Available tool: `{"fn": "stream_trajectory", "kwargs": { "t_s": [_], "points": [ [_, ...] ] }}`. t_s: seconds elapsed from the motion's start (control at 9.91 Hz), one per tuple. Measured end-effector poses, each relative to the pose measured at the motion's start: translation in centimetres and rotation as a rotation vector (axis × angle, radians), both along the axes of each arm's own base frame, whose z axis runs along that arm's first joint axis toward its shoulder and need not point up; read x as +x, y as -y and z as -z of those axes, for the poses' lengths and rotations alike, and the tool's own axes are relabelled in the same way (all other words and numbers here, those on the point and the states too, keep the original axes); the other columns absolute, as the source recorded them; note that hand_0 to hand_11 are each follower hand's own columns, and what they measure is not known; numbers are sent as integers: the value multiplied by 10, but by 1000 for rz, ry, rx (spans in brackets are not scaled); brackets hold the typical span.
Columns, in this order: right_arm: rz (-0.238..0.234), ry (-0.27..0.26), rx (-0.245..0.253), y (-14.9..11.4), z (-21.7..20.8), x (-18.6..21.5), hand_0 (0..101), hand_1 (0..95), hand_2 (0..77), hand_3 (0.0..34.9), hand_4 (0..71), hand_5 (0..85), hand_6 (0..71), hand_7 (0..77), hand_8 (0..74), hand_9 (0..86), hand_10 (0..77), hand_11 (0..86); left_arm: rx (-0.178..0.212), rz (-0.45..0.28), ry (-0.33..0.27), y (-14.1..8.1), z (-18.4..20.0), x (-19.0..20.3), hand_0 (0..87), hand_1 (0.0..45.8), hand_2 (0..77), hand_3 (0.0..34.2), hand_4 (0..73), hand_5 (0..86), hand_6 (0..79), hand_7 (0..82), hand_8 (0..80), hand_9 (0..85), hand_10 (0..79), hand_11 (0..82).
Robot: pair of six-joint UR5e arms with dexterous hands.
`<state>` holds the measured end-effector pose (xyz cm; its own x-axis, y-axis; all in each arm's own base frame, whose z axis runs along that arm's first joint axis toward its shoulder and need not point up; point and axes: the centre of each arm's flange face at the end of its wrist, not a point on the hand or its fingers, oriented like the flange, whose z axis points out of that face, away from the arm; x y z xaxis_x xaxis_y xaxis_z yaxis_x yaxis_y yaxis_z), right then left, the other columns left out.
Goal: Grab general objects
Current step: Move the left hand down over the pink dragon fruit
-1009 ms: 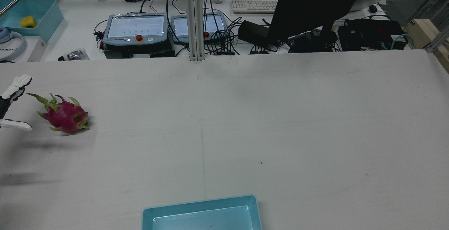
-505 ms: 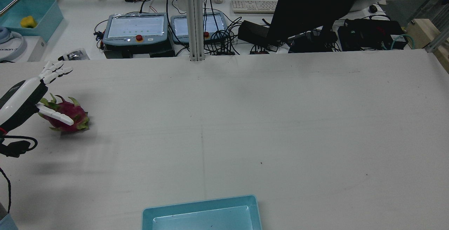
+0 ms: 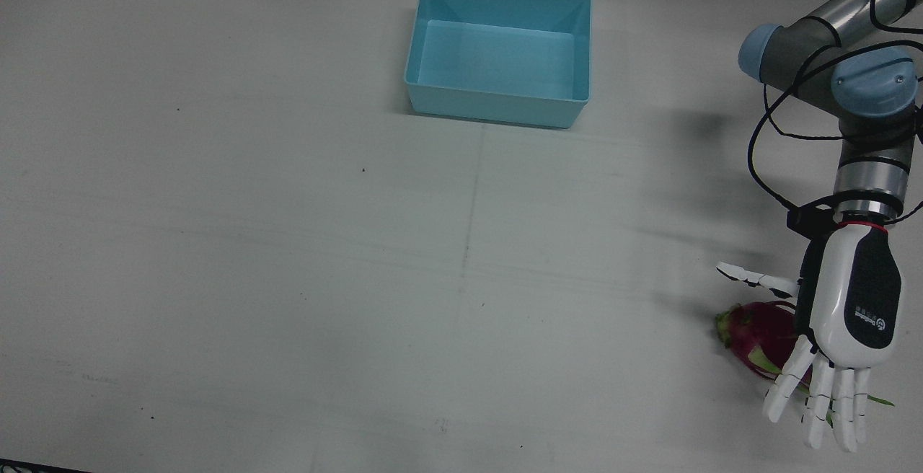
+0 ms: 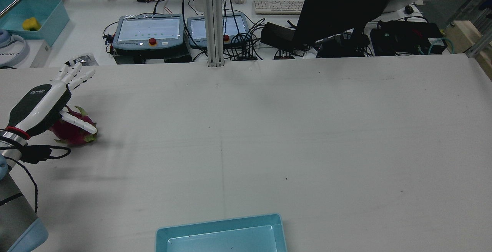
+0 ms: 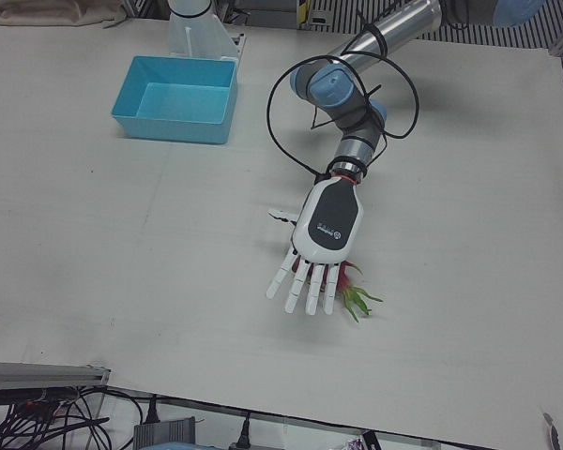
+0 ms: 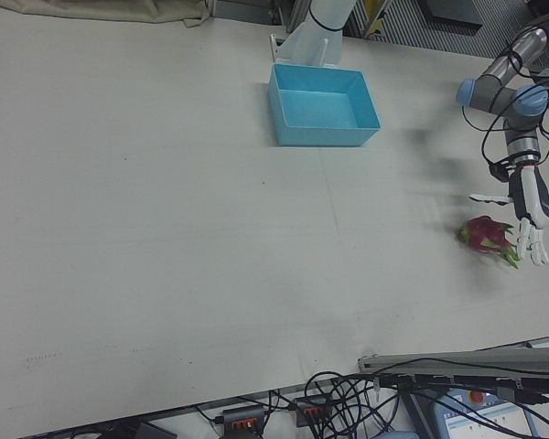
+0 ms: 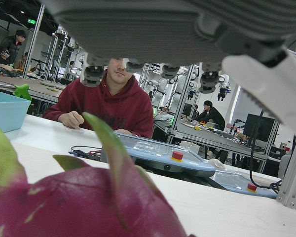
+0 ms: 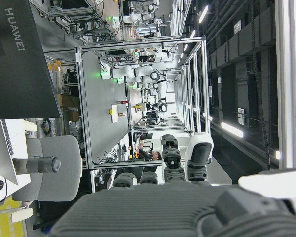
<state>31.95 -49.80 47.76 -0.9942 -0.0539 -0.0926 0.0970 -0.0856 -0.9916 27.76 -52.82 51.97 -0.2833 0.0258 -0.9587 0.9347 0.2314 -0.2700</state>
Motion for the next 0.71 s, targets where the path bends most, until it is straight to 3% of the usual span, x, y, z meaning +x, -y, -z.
{"fn": "stream_trajectory", "kwargs": {
  "t_s": [0.1, 0.2, 0.3, 0.5, 0.71],
  "points": [
    [0, 0, 0, 0, 0, 0, 0, 60, 16, 0, 0, 742, 0, 0, 0, 16, 0, 11, -13, 0, 15, 1, -10, 1, 479, 0, 16, 193, 60, 27, 11, 49, 11, 11, 142, 11],
    [0, 0, 0, 0, 0, 0, 0, 60, 16, 0, 0, 742, 0, 0, 0, 16, 0, 11, -27, -4, 29, 1, -13, 1, 475, 0, 11, 260, 55, 27, 11, 49, 11, 5, 136, 11],
    [0, 0, 0, 0, 0, 0, 1, 60, 16, 0, 0, 742, 0, 0, 0, 11, 0, 11, -40, -14, 44, 0, -7, 4, 475, 0, 16, 287, 55, 27, 11, 49, 11, 5, 136, 11],
    [0, 0, 0, 0, 0, 0, 1, 60, 16, 0, 0, 742, 0, 0, 0, 16, 0, 11, -58, -77, 71, -17, 0, 37, 477, 0, 16, 304, 55, 22, 11, 16, 16, 11, 136, 11],
    [0, 0, 0, 0, 0, 0, 1, 60, 16, 0, 0, 742, 0, 0, 0, 16, 0, 11, -65, -82, 81, -31, -4, 55, 469, 0, 11, 303, 55, 22, 16, 16, 16, 11, 136, 11]
  ]
}}
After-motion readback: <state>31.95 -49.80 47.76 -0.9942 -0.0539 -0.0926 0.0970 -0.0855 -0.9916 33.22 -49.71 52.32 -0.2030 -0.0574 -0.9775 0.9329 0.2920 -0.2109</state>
